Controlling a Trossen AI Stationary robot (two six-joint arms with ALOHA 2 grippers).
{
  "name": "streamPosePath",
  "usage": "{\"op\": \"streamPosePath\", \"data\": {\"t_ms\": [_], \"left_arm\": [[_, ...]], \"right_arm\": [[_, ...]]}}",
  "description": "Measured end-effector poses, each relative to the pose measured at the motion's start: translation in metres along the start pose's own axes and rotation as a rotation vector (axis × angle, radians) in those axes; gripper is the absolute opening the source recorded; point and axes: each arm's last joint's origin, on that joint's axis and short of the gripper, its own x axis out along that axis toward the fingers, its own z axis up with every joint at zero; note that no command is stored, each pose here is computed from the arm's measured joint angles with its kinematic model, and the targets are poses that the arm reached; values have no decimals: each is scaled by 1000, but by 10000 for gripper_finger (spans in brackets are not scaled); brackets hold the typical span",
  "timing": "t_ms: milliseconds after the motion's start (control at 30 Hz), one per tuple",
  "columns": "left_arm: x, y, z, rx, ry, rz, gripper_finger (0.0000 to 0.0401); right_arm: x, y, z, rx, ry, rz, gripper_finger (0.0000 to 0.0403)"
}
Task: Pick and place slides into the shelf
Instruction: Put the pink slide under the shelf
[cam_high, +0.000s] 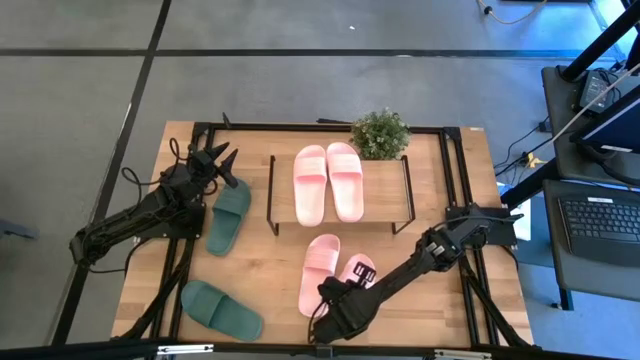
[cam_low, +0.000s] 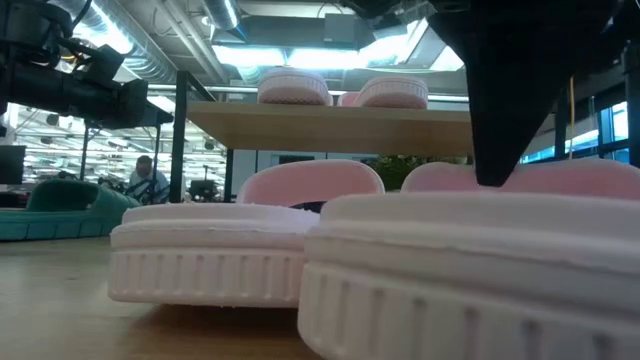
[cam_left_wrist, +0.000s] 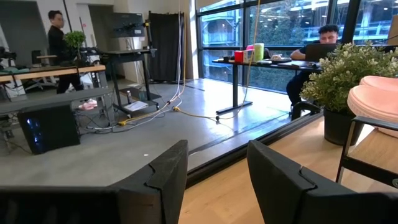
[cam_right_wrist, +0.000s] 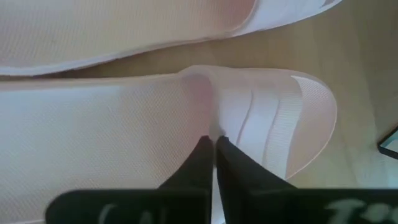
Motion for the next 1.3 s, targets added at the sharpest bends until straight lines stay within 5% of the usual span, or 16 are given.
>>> {"op": "streamPosePath", "data": {"t_ms": [533,833,1300], "left_arm": [[0,0,0,0,1,0,159],[0,0,0,1,1,0,159],[0,0,0,1,4,0,159]], "right_arm": [[-52,-2,-38,-40,-202,43,2],[-24,2,-50,-355,-140,-64,2],[-11,-18,-64,-390,-141,-186,1]]}}
